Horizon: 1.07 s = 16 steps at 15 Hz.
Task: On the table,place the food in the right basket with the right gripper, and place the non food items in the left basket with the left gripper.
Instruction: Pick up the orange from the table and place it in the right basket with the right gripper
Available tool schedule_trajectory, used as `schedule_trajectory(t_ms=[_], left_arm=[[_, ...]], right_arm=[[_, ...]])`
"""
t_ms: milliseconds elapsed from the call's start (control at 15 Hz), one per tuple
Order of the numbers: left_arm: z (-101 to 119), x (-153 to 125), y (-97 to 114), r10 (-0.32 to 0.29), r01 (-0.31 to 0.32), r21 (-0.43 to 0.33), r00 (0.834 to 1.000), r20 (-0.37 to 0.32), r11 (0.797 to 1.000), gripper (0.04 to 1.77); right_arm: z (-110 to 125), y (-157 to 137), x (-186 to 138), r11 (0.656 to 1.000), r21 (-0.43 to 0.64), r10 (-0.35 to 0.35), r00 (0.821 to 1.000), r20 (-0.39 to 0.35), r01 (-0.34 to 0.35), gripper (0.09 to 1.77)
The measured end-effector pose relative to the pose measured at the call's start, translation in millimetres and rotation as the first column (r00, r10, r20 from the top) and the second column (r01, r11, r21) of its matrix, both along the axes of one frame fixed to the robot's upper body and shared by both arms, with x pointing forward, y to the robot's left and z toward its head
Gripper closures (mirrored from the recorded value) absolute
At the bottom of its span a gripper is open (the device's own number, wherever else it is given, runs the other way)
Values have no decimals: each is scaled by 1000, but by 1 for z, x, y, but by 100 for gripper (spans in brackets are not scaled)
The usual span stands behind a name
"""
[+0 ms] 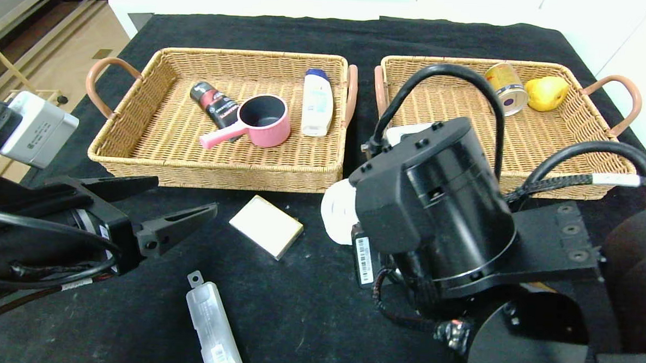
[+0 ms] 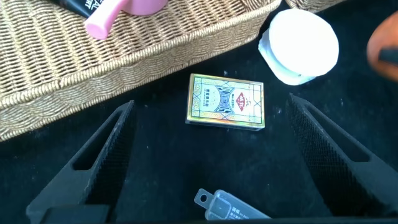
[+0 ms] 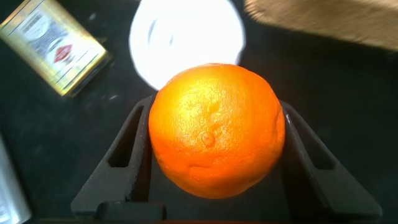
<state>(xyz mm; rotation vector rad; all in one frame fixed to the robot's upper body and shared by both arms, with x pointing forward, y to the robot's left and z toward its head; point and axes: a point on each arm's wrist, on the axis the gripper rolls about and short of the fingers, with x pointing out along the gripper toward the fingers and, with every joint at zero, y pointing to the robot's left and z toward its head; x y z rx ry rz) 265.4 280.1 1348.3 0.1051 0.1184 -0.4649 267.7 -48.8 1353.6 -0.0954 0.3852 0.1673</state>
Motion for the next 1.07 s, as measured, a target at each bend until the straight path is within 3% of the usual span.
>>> schedule_trajectory(t_ms=[400,1067], left_arm=[[0,-3,-2,-14,14,6,1000,6,1000,9],[7,-12,0,-21,21,-4,999,42,1000,9]], right_arm=[[25,-34,21,998,-13,-63,997,49,64,66],[58,-57,79,988,25,-153,981,118,152,66]])
